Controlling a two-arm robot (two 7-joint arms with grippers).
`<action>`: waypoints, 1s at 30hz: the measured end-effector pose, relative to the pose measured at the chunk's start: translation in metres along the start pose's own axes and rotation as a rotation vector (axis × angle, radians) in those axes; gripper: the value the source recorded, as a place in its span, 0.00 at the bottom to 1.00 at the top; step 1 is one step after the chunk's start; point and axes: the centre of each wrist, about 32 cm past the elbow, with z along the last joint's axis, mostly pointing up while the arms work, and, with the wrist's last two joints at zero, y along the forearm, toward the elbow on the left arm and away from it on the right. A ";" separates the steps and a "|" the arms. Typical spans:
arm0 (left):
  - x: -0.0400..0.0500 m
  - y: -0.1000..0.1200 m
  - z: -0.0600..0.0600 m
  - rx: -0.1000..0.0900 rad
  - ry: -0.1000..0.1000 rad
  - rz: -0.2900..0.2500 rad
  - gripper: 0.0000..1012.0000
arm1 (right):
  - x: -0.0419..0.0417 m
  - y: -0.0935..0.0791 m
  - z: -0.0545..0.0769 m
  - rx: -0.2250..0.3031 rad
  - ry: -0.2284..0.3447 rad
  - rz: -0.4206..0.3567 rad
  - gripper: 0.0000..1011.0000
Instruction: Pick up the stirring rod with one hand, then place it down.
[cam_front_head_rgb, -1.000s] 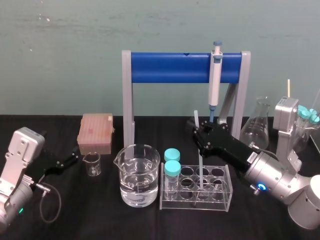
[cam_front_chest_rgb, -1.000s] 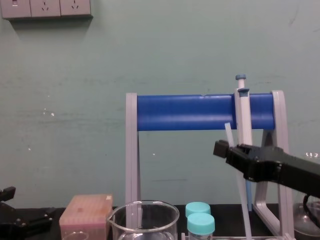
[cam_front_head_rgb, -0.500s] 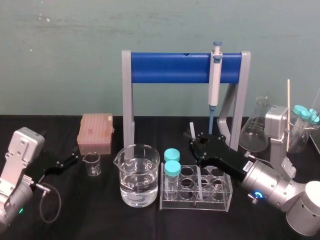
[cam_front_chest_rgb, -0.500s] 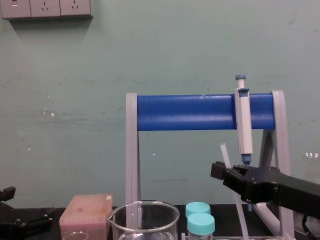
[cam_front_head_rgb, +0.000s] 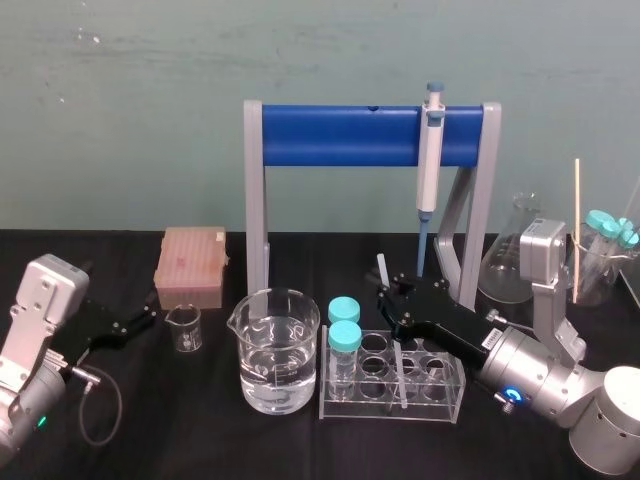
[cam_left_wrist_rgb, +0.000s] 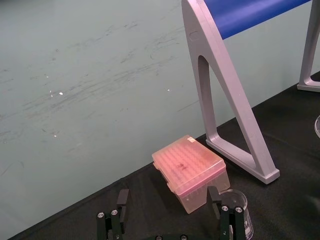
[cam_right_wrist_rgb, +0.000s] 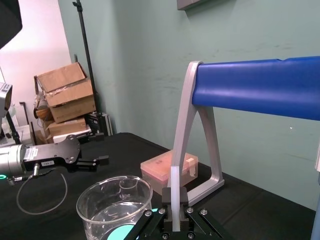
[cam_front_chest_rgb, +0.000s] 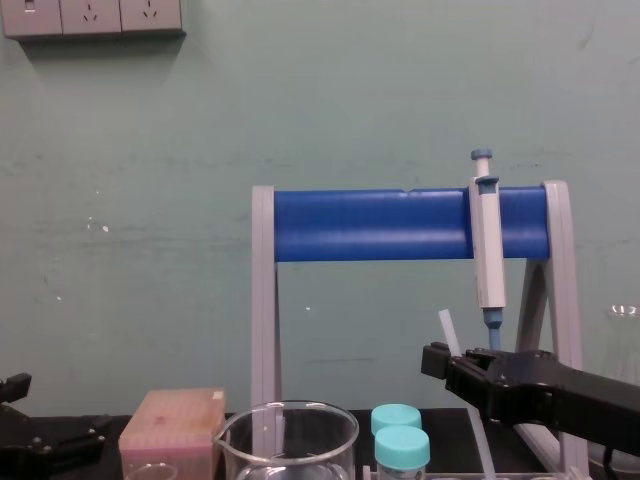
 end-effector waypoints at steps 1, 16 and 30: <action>0.0000 0.000 0.000 0.000 0.000 0.000 0.99 | 0.0000 0.000 0.000 -0.002 -0.001 0.000 0.07; 0.0000 0.000 0.000 0.000 0.000 0.000 0.99 | 0.0001 0.000 0.001 -0.004 -0.002 -0.006 0.07; 0.0000 0.000 0.000 0.000 0.000 0.000 0.99 | 0.0002 0.000 0.001 -0.003 -0.002 -0.006 0.41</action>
